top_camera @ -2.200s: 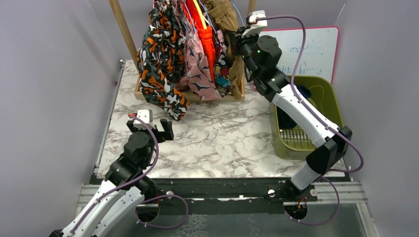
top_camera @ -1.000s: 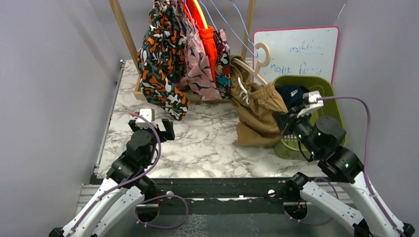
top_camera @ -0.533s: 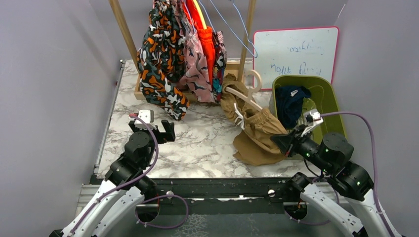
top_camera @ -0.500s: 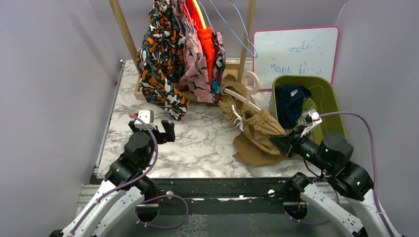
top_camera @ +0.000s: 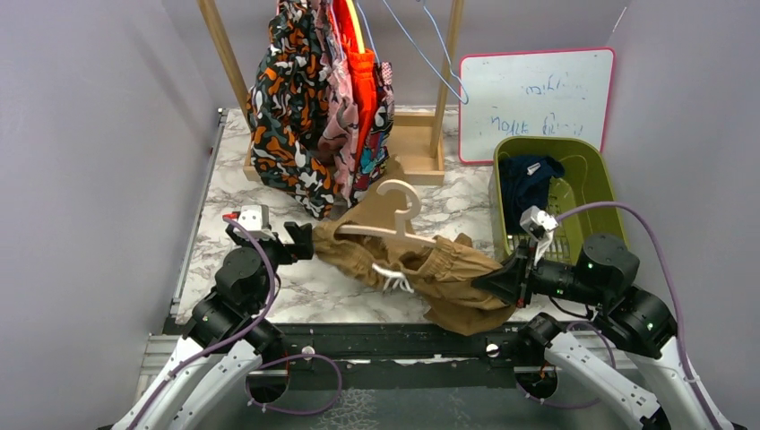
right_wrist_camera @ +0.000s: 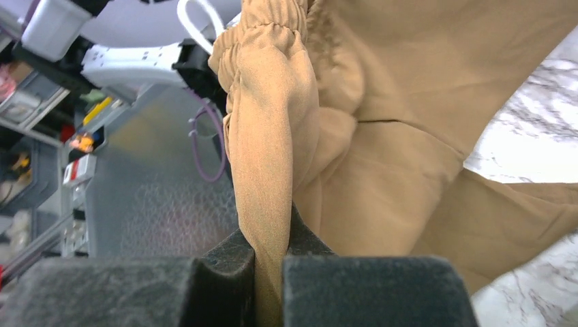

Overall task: Remove the shorts from the hanger
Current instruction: Pick up the hanger from the clothes rod.

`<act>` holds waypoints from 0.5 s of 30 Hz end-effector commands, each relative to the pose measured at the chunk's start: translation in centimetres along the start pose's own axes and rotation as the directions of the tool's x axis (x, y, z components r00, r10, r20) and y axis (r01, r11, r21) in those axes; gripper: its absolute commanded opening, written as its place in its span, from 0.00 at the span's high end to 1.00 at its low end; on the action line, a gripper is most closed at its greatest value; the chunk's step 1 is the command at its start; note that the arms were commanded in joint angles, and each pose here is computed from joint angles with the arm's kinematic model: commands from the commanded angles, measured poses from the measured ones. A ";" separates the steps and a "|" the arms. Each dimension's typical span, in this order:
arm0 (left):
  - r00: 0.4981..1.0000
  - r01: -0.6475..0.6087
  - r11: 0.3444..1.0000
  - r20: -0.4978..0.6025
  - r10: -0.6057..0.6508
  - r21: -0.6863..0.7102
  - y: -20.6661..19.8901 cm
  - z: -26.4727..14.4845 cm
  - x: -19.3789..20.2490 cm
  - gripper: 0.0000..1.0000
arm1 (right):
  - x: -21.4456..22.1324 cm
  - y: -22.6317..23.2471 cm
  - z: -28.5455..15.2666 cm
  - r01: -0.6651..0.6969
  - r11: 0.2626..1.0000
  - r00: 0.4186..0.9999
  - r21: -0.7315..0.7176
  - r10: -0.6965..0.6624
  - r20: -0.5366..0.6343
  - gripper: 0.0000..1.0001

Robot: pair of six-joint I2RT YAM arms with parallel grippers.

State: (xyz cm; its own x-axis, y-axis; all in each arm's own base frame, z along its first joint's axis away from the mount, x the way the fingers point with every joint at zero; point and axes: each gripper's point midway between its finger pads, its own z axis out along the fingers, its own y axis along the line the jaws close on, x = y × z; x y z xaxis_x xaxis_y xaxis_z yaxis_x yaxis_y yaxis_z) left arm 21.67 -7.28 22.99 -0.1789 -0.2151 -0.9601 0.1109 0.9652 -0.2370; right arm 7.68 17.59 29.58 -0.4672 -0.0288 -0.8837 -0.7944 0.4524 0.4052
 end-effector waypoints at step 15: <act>0.992 0.085 0.996 0.098 -0.081 -0.036 1.2 -1.6 -2.7 0.01 | -3.5 -2.7 9.5 0.090 0.989 0.996 -0.120 -0.087 0.026 0.99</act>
State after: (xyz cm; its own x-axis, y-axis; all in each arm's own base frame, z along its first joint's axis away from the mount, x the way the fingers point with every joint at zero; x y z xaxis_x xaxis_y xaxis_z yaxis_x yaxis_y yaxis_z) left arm 20.98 -6.30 23.47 -0.1512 -0.2508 -0.9562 0.0868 0.9602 -0.2656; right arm 12.85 22.02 25.96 -0.5154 -0.1130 -0.8495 -0.7929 0.4389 0.4227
